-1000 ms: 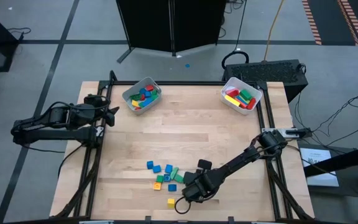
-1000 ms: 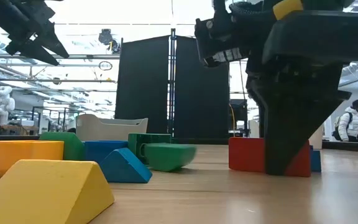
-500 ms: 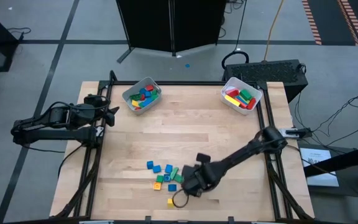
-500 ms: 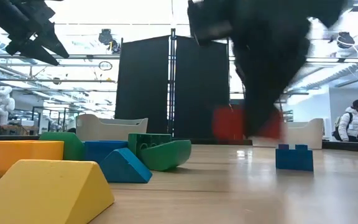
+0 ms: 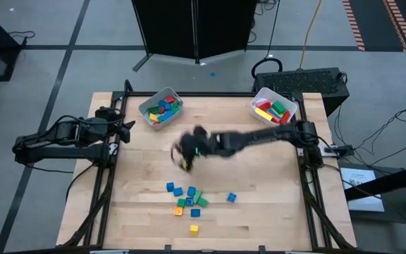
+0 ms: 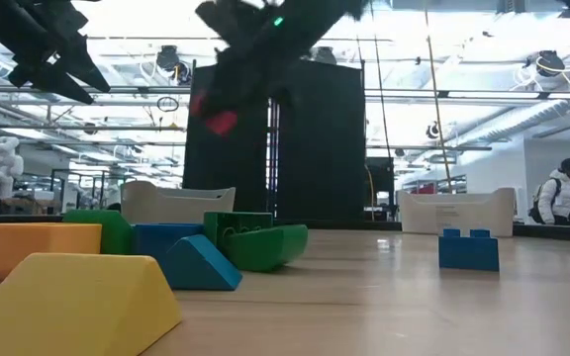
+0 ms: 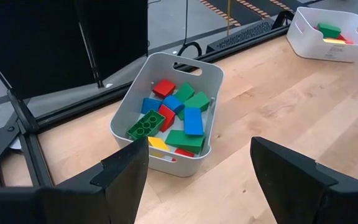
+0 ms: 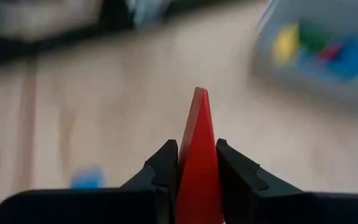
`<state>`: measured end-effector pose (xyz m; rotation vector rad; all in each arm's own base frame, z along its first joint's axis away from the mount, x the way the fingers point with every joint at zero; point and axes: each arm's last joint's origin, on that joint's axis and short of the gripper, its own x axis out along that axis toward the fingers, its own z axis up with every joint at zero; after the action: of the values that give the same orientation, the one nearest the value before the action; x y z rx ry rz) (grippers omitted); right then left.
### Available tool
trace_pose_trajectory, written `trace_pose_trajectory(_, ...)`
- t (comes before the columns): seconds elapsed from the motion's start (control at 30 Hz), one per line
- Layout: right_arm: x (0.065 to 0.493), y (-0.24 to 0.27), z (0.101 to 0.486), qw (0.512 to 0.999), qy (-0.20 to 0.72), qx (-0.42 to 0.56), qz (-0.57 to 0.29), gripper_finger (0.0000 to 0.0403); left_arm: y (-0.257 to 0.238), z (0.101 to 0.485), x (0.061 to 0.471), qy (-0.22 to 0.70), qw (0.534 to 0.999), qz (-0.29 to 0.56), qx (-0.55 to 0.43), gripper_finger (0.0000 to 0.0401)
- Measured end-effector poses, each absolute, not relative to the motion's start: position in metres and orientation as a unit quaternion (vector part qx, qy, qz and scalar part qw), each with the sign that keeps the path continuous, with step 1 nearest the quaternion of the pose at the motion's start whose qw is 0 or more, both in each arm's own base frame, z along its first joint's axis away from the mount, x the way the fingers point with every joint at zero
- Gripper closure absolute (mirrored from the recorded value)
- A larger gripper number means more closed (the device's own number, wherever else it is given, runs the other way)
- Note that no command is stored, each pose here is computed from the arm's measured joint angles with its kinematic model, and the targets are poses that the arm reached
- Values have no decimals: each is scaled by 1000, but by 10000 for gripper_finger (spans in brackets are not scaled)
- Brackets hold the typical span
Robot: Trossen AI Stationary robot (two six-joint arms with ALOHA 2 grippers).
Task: Sort blocks by size
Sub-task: Put the triangular red block into the gray bin, then put the 4 stud green game piece into the gray bin
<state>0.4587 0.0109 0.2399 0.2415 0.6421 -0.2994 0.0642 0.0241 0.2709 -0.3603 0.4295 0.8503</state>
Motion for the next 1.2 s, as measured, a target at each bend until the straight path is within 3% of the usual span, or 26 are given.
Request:
trace_pose_trajectory(0.23, 484, -95, 239, 942, 157, 200, -218, 337, 24, 271, 64, 203, 871, 411, -173, 120)
trace_pose_trajectory(0.57, 546, -161, 210, 927, 201, 228, -221, 331, 25, 271, 64, 202, 870, 416, -171, 120)
trace_pose_trajectory(0.8, 551, -170, 179, 916, 243, 227, -226, 204, 24, 271, 64, 203, 870, 414, -172, 120)
trace_pose_trajectory(0.9, 549, -171, 198, 927, 249, 186, -210, 163, 24, 271, 64, 204, 871, 412, -173, 120)
trace_pose_trajectory(1.03, 540, -165, 244, 946, 223, 149, -180, 145, 24, 271, 64, 204, 871, 412, -173, 120)
trace_pose_trajectory(1.2, 515, -113, 310, 962, 263, 71, -7, 162, 24, 271, 64, 205, 871, 411, -173, 120)
